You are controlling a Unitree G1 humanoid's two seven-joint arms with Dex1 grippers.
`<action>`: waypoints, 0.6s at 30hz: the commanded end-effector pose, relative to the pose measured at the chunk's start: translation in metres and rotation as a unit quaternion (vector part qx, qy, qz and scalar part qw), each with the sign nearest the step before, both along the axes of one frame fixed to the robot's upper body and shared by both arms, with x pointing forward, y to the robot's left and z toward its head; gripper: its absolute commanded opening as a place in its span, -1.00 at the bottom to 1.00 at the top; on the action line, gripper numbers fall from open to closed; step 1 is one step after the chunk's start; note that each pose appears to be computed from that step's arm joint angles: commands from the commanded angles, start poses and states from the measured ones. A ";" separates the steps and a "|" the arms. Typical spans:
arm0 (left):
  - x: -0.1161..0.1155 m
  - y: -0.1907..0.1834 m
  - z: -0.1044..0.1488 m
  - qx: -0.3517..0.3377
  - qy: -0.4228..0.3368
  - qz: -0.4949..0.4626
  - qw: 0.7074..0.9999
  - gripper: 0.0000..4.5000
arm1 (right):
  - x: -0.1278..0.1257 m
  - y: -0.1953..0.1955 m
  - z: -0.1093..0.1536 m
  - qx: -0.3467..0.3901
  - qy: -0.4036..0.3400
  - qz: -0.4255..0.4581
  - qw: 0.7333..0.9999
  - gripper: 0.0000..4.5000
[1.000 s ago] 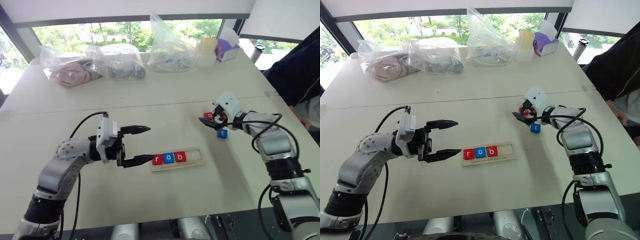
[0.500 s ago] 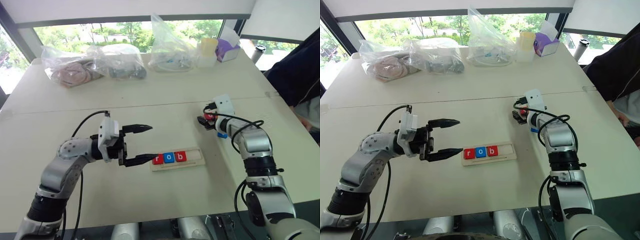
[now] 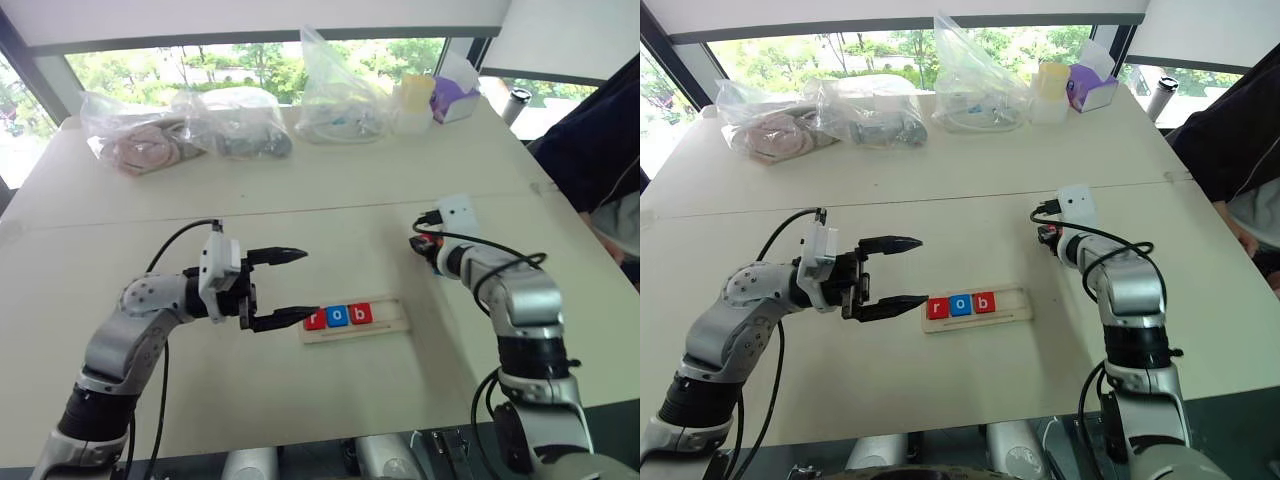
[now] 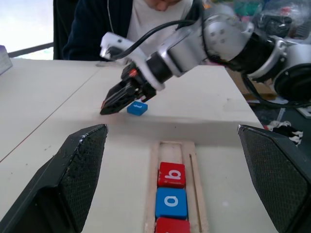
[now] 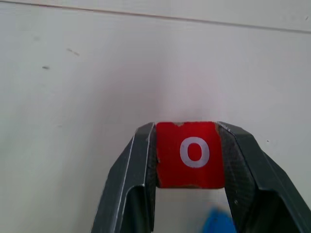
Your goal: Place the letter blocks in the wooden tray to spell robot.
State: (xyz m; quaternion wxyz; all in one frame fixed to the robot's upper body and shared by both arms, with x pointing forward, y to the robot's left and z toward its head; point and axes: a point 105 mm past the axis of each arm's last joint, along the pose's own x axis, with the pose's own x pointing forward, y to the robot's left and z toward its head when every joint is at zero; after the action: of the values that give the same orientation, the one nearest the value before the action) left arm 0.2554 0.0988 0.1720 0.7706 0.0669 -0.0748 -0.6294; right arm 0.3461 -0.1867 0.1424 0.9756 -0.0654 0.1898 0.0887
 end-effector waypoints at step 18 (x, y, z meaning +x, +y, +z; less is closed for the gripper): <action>-0.001 -0.003 0.003 -0.003 -0.012 -0.019 1.000 1.00 | -0.087 -0.004 -0.043 0.042 0.081 -0.094 0.991 -0.24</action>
State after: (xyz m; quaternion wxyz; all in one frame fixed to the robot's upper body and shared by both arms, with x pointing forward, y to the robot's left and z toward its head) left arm 0.2545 0.0955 0.1679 0.7603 0.0589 -0.0694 -0.6432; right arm 0.2567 -0.1883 0.0933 0.9572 0.0064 0.2891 0.0149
